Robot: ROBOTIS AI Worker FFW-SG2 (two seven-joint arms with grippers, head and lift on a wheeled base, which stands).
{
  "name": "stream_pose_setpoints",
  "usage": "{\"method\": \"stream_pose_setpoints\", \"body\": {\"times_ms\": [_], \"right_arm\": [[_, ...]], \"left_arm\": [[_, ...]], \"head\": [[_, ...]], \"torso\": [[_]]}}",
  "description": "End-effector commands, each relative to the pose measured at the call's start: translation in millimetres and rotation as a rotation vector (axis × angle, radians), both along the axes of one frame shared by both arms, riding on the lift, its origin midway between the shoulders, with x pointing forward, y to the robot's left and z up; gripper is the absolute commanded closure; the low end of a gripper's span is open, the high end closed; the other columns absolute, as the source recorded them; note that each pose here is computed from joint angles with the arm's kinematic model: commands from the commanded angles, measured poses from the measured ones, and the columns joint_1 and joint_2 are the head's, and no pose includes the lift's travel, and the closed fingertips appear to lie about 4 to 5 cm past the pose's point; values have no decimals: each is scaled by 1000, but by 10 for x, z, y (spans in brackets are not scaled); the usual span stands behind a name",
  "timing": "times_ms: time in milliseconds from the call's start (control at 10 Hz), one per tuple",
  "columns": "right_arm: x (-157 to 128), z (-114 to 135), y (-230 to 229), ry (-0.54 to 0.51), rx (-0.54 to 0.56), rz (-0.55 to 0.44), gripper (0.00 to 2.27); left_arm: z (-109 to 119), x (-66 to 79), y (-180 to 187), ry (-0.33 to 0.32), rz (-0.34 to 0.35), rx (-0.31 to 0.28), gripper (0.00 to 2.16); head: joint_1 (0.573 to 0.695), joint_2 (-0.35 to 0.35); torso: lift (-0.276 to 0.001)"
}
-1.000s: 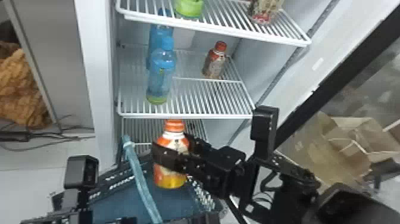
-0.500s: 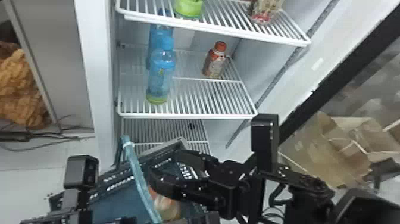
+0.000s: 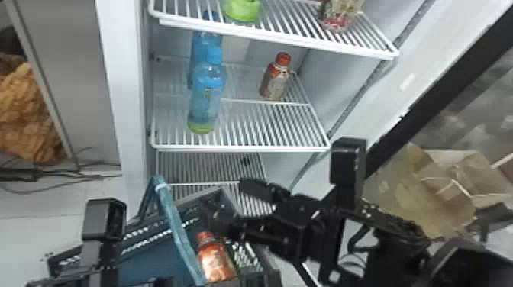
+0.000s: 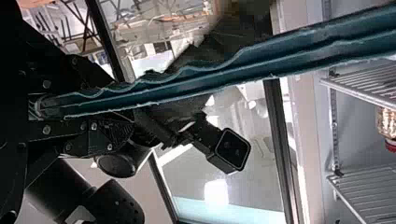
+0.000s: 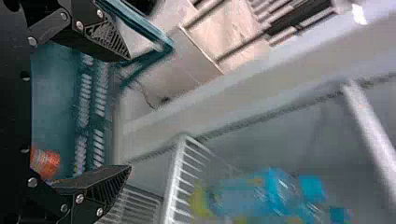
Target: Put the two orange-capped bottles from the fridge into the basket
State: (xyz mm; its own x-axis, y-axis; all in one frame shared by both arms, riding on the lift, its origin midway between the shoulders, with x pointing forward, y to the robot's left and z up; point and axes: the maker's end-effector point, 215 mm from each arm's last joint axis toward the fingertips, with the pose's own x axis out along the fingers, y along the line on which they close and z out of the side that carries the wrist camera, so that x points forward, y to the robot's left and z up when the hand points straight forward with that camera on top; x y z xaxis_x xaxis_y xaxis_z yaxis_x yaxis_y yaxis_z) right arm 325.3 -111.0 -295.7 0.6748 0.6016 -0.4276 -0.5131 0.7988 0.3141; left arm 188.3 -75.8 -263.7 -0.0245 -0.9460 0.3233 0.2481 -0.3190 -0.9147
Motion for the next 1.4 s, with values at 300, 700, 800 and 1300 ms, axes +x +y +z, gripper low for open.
{"method": "stream_pose_setpoints", "body": {"times_ms": [300, 700, 800, 1300], "right_arm": [[1132, 449, -1262, -450, -6, -381, 263], [1517, 230, -1986, -531, -115, -526, 269], [1612, 159, -1960, -543, -105, -524, 269], [2064, 216, -1849, -673, -144, -540, 262]], "left_arm": [[3, 14, -4, -5, 5, 0, 1168], [2, 21, 7, -3, 8, -1, 1168], [-1, 21, 7, -1, 10, -1, 1168], [7, 33, 3, -5, 13, -3, 1168]], "head": [[695, -350], [695, -350], [695, -350], [695, -350]], "torso": [[-235], [-235], [-235], [-235]]}}
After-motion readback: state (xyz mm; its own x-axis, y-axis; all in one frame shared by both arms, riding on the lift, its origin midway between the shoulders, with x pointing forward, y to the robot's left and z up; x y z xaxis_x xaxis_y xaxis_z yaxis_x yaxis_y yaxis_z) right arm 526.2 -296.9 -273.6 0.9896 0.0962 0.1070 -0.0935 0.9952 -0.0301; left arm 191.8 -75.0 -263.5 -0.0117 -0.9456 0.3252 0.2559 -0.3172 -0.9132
